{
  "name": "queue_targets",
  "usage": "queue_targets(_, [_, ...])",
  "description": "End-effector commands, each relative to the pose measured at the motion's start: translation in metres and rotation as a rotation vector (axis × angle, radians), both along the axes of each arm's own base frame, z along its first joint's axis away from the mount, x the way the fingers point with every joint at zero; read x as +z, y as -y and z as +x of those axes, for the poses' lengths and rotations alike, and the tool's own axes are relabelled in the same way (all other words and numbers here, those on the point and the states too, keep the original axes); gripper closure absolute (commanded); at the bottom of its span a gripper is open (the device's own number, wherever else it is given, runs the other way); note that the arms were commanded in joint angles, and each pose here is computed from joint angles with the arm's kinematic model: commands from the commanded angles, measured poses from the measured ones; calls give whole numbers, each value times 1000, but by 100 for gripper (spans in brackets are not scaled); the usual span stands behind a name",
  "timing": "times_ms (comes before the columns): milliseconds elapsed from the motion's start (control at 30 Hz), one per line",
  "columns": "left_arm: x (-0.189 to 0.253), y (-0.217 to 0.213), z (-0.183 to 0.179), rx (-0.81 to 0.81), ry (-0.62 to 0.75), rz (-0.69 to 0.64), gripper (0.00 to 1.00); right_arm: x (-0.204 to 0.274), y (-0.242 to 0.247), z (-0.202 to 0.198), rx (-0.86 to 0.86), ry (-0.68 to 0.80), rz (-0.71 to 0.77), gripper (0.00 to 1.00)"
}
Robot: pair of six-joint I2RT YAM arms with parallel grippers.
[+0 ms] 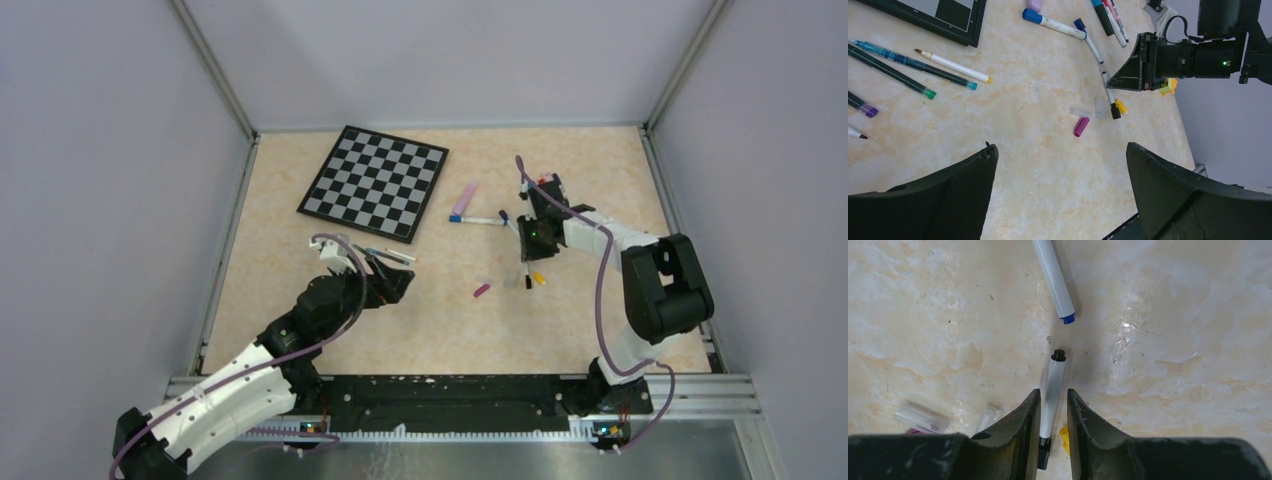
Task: Open the pen caps
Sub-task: Pick up the pen from the center of the board.
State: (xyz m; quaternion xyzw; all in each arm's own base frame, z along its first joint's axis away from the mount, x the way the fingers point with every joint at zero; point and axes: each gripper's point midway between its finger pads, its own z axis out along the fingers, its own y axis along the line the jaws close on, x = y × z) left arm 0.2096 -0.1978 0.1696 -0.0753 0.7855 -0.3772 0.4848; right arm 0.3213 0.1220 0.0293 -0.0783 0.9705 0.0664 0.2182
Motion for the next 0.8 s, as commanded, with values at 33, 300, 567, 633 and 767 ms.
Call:
queue_targets(33, [9, -2, 4, 19, 38, -26, 1, 1, -8, 2, -2, -6, 12, 75])
queue_targets(300, [8, 0, 3, 10, 35, -41, 1, -8, -4, -5, -18, -16, -5, 81])
queue_targets(567, [11, 5, 3, -4, 31, -57, 1, -11, -5, -13, -41, -22, 19, 84])
queue_targets(633, [13, 5, 3, -5, 31, -63, 1, -12, -6, -14, -48, -24, 31, 84])
queue_targets(767, [13, 7, 3, -9, 27, -71, 1, -14, -8, -18, -54, -32, 46, 84])
